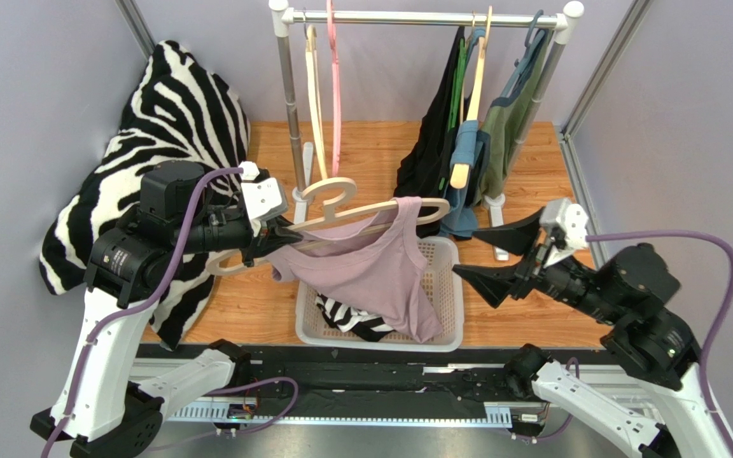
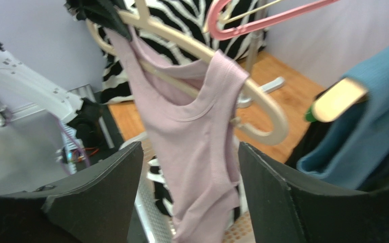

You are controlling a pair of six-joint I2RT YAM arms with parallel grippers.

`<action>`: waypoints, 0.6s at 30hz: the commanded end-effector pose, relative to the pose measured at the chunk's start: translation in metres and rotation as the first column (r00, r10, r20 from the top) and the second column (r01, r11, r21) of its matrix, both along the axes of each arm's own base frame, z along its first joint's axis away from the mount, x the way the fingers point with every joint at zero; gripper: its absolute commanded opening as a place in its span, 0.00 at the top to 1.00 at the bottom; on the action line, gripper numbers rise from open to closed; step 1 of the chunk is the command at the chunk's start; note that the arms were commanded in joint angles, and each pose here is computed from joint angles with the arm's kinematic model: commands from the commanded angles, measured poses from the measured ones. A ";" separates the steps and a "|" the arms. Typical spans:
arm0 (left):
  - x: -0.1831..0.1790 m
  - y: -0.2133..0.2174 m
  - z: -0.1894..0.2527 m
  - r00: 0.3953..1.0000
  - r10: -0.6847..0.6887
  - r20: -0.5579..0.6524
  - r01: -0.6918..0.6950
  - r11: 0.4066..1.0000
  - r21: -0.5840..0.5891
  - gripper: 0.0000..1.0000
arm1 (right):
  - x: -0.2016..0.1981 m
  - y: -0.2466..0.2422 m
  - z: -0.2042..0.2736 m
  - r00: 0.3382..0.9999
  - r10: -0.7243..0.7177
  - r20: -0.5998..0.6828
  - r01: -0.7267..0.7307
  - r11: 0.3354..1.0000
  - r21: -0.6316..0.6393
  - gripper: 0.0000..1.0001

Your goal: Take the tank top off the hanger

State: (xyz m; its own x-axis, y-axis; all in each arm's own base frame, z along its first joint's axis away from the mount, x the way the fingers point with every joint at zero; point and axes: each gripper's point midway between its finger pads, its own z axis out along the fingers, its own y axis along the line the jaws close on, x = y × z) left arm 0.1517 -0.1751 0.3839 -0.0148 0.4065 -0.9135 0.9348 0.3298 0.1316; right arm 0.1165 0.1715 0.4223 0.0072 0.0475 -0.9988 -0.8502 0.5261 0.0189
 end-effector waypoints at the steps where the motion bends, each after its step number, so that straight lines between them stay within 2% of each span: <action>1: 0.003 -0.005 0.021 0.999 -0.005 0.049 0.009 0.998 -0.065 1.00 | -0.001 0.033 -0.035 0.976 0.124 -0.178 -0.116 0.992 0.052 0.28; 9: -0.007 -0.005 0.018 0.999 -0.039 0.031 0.041 0.997 -0.071 1.00 | 0.040 0.056 -0.023 0.987 0.072 -0.146 -0.051 0.988 0.143 0.33; 15: -0.012 -0.007 0.015 0.998 -0.065 0.015 0.066 0.995 -0.074 1.00 | 0.060 0.078 -0.018 0.986 0.089 -0.144 -0.063 0.982 0.178 0.41; 18: -0.013 -0.007 0.015 0.997 -0.072 0.015 0.073 0.995 -0.075 1.00 | 0.061 0.090 -0.020 0.981 0.117 -0.157 -0.088 0.980 0.177 0.48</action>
